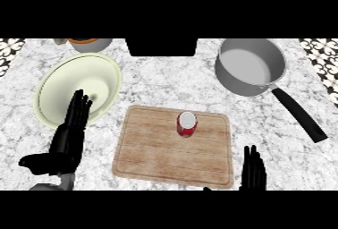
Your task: Pick the can from the cutting board and place it in the pot
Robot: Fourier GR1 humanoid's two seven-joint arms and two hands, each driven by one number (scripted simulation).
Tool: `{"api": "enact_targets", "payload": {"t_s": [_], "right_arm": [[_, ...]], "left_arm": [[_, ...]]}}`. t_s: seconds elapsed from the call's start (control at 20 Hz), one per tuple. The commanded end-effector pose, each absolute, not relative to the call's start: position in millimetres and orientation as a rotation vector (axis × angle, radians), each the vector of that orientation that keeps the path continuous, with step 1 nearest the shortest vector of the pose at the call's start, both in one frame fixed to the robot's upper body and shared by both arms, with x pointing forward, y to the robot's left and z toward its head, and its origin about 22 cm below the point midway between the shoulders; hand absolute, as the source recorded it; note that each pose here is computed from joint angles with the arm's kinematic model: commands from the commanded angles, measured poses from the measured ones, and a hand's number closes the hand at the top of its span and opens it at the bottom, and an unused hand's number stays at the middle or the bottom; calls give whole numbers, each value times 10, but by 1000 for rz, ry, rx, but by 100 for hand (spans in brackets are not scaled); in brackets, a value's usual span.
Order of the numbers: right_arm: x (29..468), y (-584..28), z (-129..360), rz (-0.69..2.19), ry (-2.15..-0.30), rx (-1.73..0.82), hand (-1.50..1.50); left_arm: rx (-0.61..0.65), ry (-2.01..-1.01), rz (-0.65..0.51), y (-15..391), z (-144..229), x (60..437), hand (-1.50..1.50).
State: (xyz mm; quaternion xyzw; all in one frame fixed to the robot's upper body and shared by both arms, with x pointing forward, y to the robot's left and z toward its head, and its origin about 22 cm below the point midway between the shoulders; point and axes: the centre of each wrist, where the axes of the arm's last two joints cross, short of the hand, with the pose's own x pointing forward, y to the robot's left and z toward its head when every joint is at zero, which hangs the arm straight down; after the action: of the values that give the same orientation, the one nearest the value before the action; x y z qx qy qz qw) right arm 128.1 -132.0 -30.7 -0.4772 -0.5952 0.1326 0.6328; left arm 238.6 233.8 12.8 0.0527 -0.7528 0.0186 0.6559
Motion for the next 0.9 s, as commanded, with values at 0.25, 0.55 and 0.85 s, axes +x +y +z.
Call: {"api": "enact_targets", "payload": {"t_s": [0.25,0.55,0.85], "right_arm": [[1588,-853,126,352,-1052,-1183,-150],[1982,-531,251,371,-1015,-1164,-150],[2091,-431,208,385,-992,-1168,-150]], "left_arm": [[122,-1705,10,2334,48,2378,0],[97,-1716,26,2169,103,2327,0],[95,-1717,30,2301,88,2452,0]]}}
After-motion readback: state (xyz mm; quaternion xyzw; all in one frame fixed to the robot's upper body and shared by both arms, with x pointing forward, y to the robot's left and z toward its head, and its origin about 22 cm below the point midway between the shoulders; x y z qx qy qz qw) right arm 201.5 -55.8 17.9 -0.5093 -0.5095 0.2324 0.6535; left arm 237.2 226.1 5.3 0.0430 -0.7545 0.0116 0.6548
